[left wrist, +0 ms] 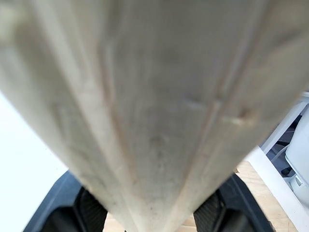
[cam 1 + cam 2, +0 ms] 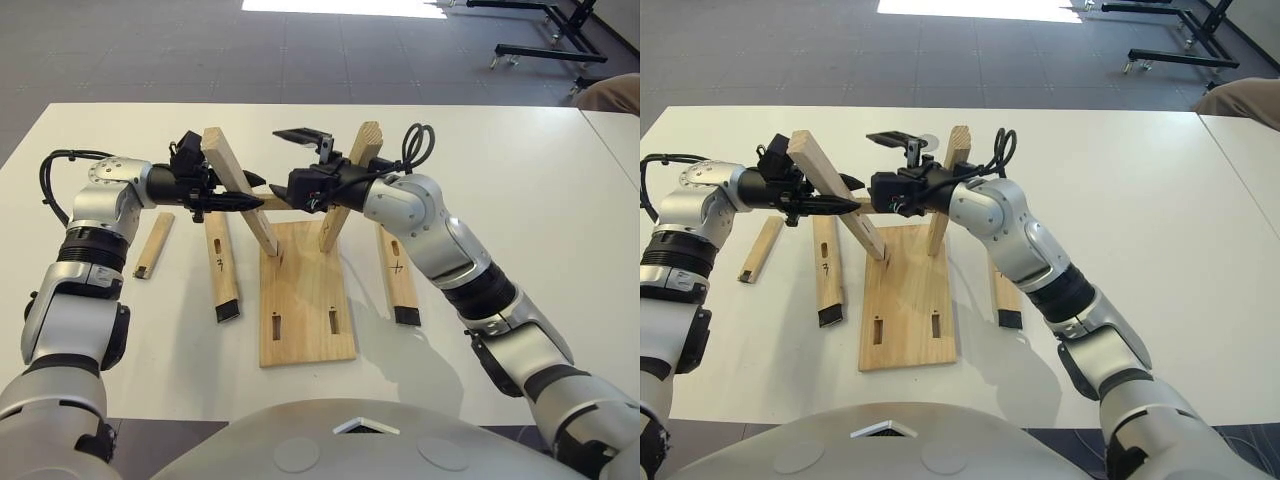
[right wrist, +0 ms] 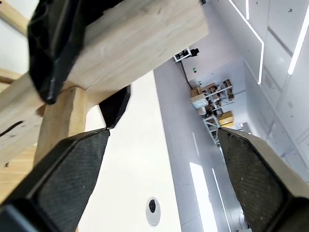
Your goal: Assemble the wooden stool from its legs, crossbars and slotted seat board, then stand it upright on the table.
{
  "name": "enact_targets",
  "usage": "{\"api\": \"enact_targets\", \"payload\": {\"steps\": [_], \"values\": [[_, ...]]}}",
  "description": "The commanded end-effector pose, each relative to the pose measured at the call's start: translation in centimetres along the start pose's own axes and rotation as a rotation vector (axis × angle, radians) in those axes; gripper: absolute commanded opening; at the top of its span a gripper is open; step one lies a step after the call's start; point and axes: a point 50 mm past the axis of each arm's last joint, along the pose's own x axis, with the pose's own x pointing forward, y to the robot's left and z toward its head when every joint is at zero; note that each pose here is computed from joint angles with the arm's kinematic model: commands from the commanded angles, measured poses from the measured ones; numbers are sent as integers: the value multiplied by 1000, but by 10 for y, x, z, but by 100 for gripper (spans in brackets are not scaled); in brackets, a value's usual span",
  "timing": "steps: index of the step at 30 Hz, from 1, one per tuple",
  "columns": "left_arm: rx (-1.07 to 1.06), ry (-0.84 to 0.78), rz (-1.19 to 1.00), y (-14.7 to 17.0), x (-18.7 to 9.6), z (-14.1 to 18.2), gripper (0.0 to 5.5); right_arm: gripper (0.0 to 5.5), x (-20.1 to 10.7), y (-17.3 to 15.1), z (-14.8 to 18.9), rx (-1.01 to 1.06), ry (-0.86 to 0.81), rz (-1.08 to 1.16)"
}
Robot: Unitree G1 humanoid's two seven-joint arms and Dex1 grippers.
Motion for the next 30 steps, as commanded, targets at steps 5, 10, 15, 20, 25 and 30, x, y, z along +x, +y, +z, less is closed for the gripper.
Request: {"api": "enact_targets", "payload": {"steps": [5,10,15,20,25,30], "values": [[-98,93,-6,-5,0,-27,202,408,-10,34,-33,-4,232,307],[-93,106,-14,-5,3,-30,202,408,-9,24,-28,19,185,258],[-101,121,-1,-8,-2,-35,202,408,-17,-48,8,231,-138,-103],[-84,136,7,-9,-6,-33,202,408,-94,-142,-24,609,-338,-405],[-62,143,5,-11,-7,-30,202,408,-185,-120,-132,849,-1,-320],[-52,155,0,-9,-5,-25,202,408,-170,-75,-147,1009,-2,-111]]}}
